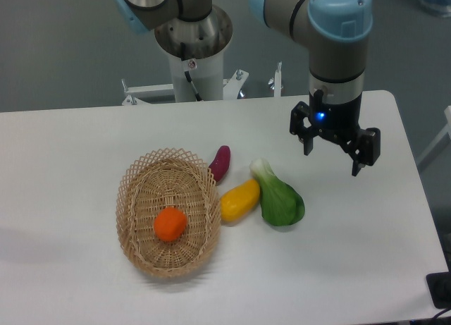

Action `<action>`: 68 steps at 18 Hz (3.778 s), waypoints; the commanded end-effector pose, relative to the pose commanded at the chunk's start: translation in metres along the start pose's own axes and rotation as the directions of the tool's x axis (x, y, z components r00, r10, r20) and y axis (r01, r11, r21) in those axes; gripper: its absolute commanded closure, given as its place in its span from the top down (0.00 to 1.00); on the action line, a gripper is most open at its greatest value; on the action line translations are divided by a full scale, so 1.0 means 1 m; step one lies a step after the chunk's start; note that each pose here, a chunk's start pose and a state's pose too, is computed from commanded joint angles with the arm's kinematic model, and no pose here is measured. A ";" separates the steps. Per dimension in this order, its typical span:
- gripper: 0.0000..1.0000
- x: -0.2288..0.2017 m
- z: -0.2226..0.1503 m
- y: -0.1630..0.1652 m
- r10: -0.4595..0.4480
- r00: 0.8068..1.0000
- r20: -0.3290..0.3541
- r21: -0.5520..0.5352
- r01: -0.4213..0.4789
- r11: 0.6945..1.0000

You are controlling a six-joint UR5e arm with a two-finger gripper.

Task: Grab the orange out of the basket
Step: 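Move the open gripper over the basket and lower it onto the orange, then close the gripper fingers around the orange inside the basket, then lift the held orange up out of the basket and carry it aside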

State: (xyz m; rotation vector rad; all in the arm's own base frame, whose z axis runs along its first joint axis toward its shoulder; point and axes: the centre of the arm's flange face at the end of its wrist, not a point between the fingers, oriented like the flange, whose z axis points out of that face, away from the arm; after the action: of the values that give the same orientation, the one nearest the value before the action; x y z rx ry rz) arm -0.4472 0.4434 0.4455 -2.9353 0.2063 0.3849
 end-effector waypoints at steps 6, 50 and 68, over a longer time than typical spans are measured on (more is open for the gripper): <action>1.00 0.051 0.044 -0.061 -0.251 0.967 -0.029 0.043 0.252 0.967; 0.52 0.254 0.174 -0.148 -0.071 0.963 -0.259 -0.078 0.053 0.996; 0.52 0.021 0.019 -0.015 -0.002 0.978 -0.209 -0.017 -0.002 1.000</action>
State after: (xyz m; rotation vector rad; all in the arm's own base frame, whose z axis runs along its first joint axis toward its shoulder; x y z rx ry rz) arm -0.4289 0.4591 0.4242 -2.9904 0.2310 0.0761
